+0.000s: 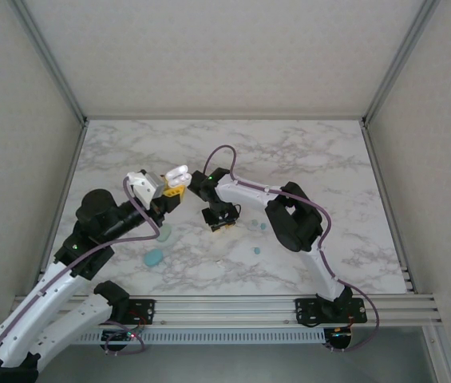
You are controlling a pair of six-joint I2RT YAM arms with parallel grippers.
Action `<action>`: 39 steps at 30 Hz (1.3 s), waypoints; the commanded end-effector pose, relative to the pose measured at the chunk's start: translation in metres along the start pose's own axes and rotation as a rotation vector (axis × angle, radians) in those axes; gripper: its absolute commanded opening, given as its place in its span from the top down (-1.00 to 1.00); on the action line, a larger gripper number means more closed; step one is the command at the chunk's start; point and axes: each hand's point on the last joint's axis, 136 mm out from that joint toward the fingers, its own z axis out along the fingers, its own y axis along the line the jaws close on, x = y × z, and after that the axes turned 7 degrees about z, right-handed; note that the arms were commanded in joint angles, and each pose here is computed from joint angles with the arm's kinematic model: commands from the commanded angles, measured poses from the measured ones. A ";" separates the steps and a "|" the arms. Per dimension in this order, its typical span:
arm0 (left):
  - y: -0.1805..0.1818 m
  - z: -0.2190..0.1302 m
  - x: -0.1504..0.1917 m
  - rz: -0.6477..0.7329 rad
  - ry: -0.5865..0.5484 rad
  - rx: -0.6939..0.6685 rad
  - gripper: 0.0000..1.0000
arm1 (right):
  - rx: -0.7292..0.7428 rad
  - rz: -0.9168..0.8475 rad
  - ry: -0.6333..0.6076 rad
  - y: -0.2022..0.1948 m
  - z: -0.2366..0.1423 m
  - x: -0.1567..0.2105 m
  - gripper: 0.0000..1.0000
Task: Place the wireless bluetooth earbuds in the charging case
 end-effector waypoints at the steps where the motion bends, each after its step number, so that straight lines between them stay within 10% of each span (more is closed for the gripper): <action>1: -0.001 -0.003 -0.024 0.025 -0.065 0.014 0.81 | 0.033 0.003 -0.030 -0.007 0.010 -0.003 0.40; 26: -0.001 0.000 -0.023 0.008 -0.055 0.021 0.79 | -0.065 0.103 -0.038 -0.001 0.015 -0.010 0.21; 39: -0.002 0.002 -0.020 0.003 -0.047 0.026 0.79 | -0.038 0.095 -0.067 -0.009 0.007 -0.011 0.43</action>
